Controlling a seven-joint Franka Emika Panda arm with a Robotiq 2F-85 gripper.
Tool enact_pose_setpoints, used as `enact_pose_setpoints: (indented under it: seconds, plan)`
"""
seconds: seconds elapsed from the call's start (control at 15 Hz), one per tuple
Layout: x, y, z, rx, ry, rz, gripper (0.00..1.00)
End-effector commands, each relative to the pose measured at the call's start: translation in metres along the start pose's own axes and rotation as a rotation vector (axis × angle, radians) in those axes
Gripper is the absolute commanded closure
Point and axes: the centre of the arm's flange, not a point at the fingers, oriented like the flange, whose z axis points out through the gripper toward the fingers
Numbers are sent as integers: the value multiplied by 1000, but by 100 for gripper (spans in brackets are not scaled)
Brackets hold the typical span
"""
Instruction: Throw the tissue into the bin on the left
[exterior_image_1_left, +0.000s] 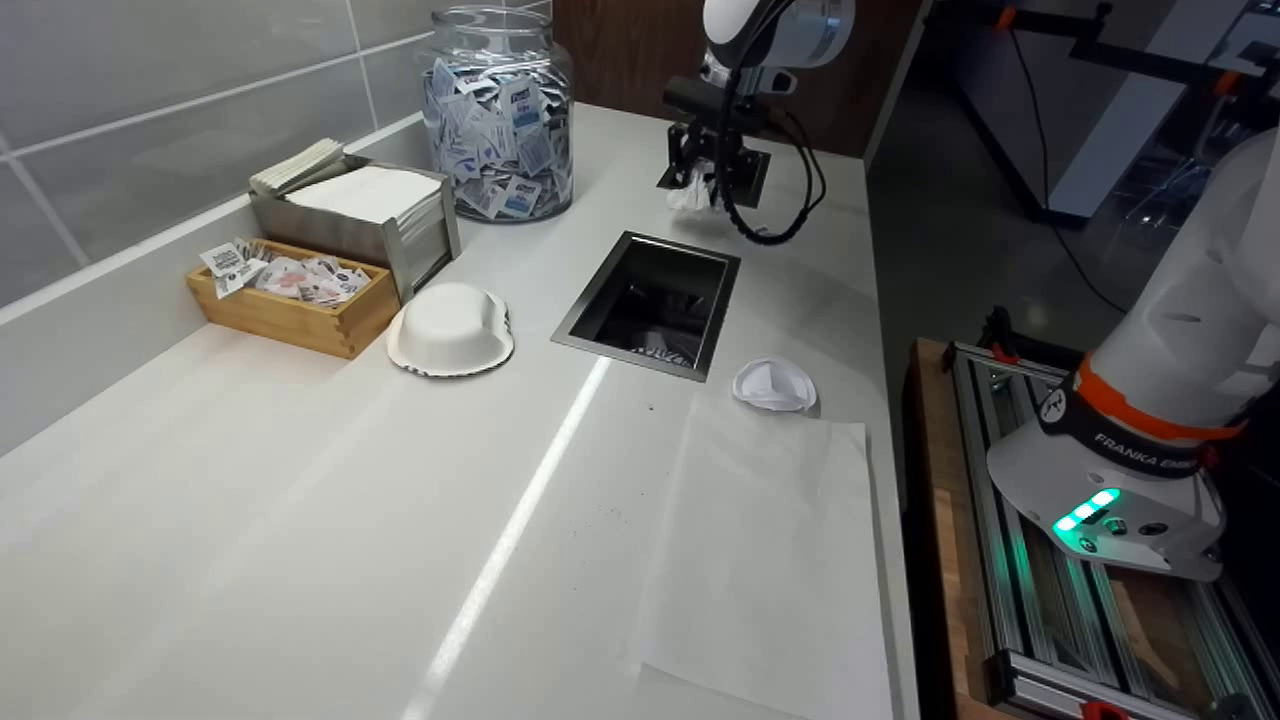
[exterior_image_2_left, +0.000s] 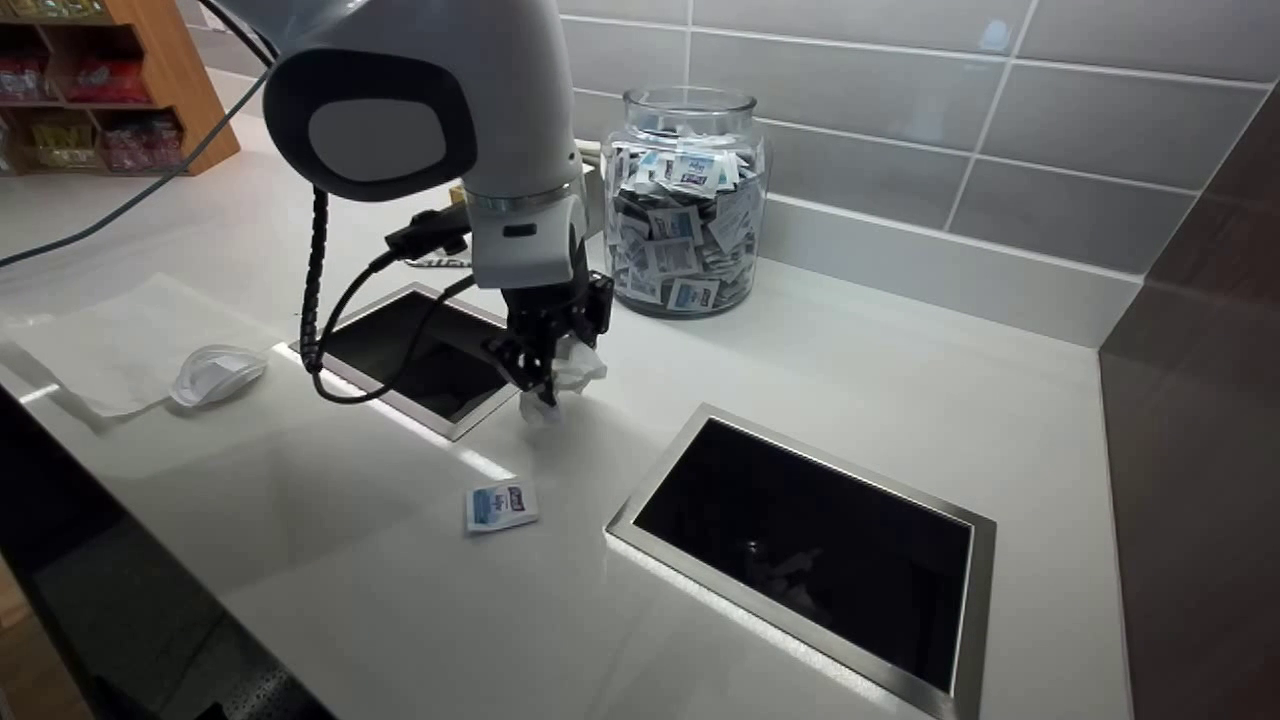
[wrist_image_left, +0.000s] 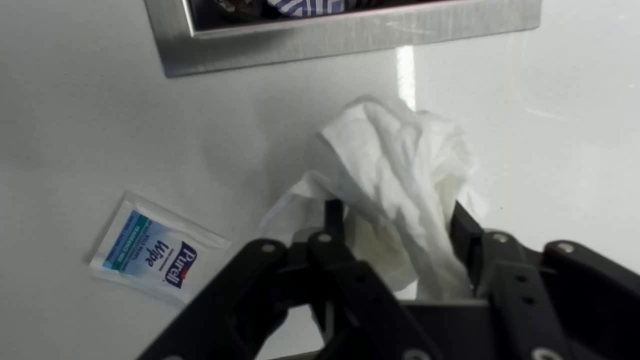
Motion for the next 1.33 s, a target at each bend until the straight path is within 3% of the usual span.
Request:
enact_pose_setpoints:
  seconds: [0.0,0.2,0.6,1.07,1.13,1.27]
  plan:
    - [-10,15,-21,17,24,0,16]
    - [-13,17,-25,14,22,-11,0]
    - [-14,15,4,-30,-8,-71,0]
    - [-13,8,40,-102,30,-169,0]
    - [-12,8,43,-108,31,-174,25]
    - [-11,9,47,-116,35,-185,35]
